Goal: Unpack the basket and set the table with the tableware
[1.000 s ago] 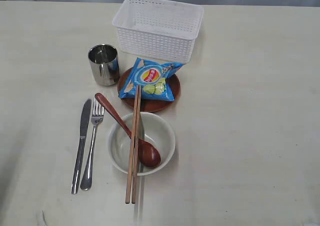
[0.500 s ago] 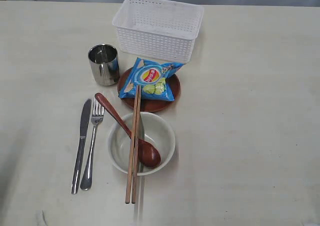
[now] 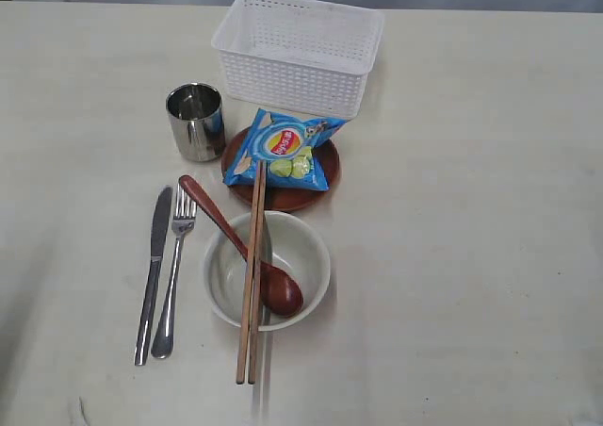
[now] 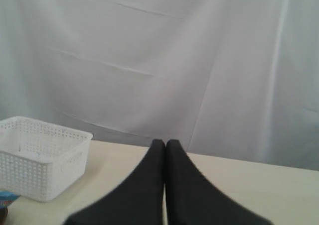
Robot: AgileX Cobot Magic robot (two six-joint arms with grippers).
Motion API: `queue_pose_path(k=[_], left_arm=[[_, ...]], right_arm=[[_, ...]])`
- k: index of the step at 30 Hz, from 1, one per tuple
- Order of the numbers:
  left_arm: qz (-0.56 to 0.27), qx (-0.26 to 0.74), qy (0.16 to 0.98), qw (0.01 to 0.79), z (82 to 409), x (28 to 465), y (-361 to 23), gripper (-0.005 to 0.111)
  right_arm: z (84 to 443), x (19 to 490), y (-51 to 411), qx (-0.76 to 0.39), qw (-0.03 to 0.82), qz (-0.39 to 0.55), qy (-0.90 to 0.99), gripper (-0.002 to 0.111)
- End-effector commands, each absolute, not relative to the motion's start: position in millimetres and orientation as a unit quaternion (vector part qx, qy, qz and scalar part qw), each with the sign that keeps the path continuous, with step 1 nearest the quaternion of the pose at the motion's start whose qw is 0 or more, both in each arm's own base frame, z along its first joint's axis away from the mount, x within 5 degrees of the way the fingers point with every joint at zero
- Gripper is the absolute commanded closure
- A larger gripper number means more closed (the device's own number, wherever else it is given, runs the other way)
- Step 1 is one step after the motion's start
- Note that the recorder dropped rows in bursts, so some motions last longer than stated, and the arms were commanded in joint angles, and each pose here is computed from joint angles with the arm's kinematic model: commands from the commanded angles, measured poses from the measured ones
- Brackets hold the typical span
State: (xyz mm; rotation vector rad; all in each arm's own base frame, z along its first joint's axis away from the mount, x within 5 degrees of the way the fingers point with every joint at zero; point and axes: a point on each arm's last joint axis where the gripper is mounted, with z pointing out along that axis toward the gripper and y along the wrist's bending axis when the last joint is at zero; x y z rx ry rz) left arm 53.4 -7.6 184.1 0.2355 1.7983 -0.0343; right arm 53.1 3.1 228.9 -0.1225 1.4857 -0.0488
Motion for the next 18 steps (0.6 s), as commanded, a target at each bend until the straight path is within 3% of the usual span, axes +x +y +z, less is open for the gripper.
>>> queue_pose_path(k=[1,18], left_arm=[[-0.018,0.099,0.779,0.619,184,53,-8,0.107],[-0.018,0.099,0.779,0.619,184,53,-8,0.107]], right_arm=[[209,56,3,-0.071,0.722,-0.044,0.687,0.109],[188,55,0,-0.075,0.635,-0.052,0.767,0.109]])
